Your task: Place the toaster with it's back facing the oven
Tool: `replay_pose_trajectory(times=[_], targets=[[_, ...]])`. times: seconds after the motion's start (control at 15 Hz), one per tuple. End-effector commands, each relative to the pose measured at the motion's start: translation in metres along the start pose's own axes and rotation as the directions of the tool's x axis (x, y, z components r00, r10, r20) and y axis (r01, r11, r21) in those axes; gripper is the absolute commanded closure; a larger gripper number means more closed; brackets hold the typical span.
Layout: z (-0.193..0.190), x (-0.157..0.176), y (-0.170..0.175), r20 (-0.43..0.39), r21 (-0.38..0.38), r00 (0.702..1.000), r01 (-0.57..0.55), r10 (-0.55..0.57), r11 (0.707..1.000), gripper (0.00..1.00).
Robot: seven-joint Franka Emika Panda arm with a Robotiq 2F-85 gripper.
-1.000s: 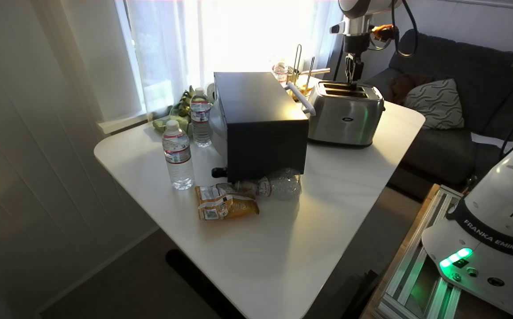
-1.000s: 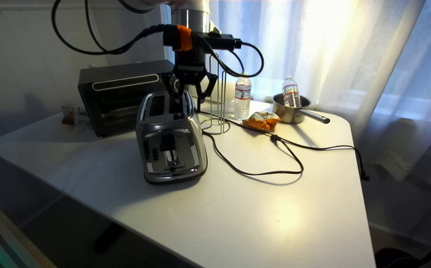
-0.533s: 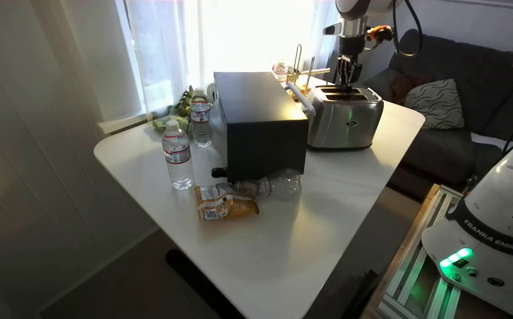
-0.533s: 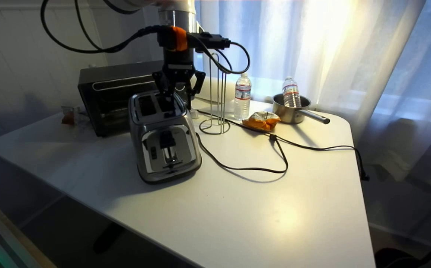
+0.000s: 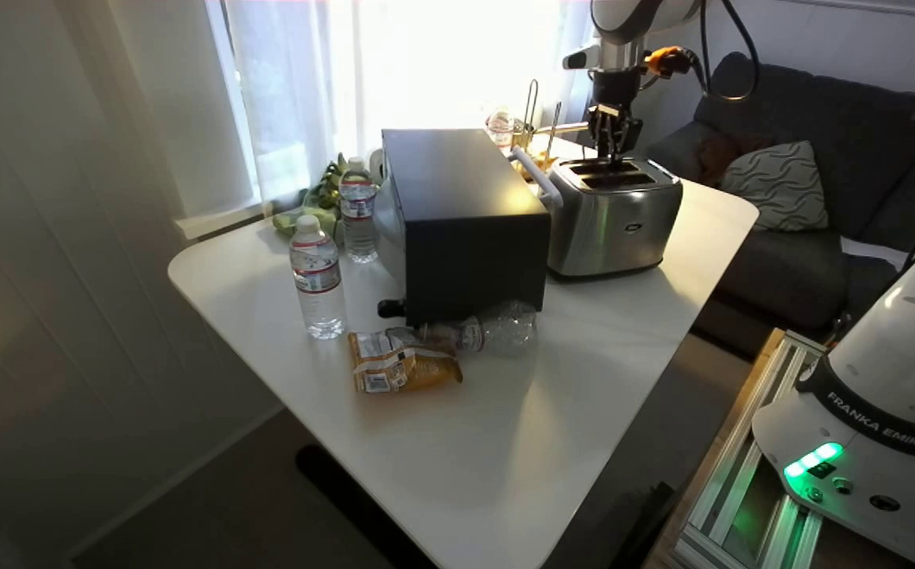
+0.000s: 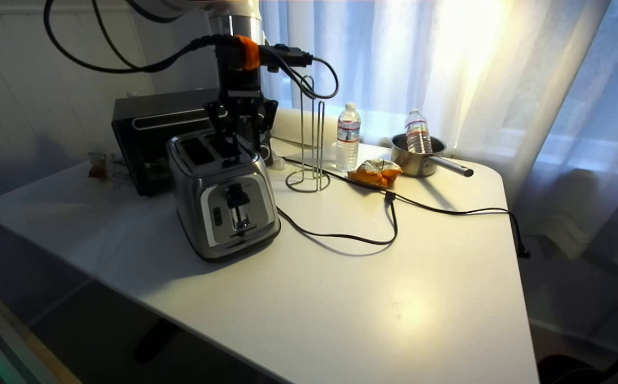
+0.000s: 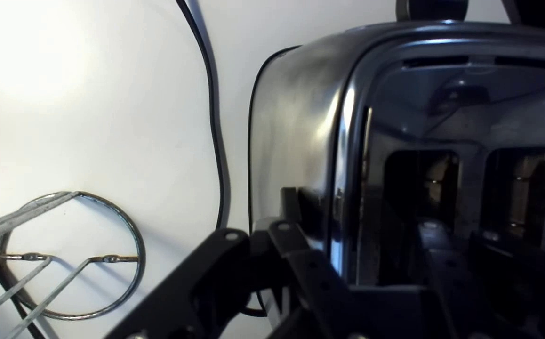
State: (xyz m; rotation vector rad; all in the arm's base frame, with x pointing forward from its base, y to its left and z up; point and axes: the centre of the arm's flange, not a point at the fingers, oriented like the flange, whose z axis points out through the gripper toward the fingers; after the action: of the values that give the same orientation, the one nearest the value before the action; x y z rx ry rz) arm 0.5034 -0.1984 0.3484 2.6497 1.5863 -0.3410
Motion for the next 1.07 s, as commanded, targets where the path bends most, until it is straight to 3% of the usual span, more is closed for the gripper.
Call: replay_pose_trajectory(times=[0.0, 0.07, 0.4, 0.73, 1.0], targets=[[0.03, 0.026, -0.048, 0.033, 0.116, 0.994, 0.102, -0.107, 0.988, 0.31], [0.029, 0.027, -0.048, 0.04, 0.121, 0.992, 0.114, -0.119, 0.986, 0.3], [0.026, 0.03, -0.055, 0.038, 0.176, 0.99, 0.124, -0.132, 0.977, 0.01], [0.024, 0.031, -0.063, 0.015, 0.229, 0.992, 0.117, -0.123, 0.966, 0.0], [0.017, 0.033, -0.06, -0.042, 0.225, 0.996, 0.091, -0.084, 0.97, 0.0]])
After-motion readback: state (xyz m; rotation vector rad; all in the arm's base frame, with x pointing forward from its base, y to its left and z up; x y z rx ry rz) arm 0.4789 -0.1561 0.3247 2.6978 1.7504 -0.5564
